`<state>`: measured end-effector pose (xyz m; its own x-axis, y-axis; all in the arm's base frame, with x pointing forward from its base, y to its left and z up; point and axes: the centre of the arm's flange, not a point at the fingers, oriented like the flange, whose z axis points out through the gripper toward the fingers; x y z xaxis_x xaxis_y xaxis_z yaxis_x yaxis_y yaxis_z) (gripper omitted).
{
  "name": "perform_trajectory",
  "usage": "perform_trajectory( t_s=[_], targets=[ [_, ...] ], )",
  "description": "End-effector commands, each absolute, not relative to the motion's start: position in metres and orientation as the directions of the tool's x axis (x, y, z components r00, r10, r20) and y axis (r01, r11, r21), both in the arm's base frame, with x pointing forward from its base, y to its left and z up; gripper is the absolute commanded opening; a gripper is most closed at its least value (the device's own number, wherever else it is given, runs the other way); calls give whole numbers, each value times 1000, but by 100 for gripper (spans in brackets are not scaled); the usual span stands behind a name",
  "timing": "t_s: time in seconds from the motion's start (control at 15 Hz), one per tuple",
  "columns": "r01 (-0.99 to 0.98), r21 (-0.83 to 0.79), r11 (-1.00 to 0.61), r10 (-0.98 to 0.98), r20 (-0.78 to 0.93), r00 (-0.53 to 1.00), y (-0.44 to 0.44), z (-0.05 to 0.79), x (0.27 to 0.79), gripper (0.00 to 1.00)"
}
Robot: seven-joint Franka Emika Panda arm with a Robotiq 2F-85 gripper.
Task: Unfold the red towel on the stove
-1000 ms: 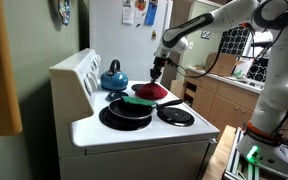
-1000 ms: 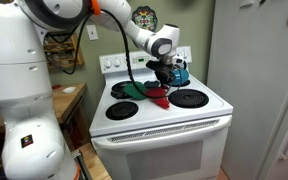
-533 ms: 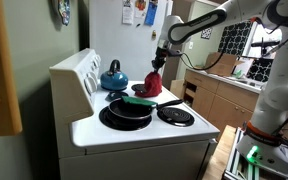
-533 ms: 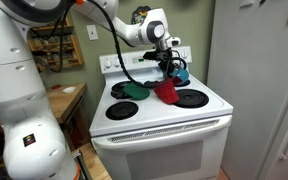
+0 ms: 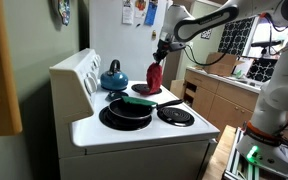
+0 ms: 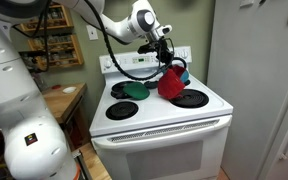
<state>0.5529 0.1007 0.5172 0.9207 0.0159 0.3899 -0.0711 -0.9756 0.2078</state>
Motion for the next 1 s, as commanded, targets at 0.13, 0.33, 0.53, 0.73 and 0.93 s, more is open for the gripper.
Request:
perform_trajectory(
  t_s=[0.13,0.33,0.53,0.73,0.93],
  targets=[
    [48,77,-996,74,379,922,126,525,512,1],
    [136,-25,-990,118,360,926,138,527,500,1],
    [178,-43,-983,151,356,922,149,533,486,1],
    [196,-43,-980,169,348,922,154,539,470,1],
    [258,-106,-960,203,372,906,159,545,450,1]
  ],
)
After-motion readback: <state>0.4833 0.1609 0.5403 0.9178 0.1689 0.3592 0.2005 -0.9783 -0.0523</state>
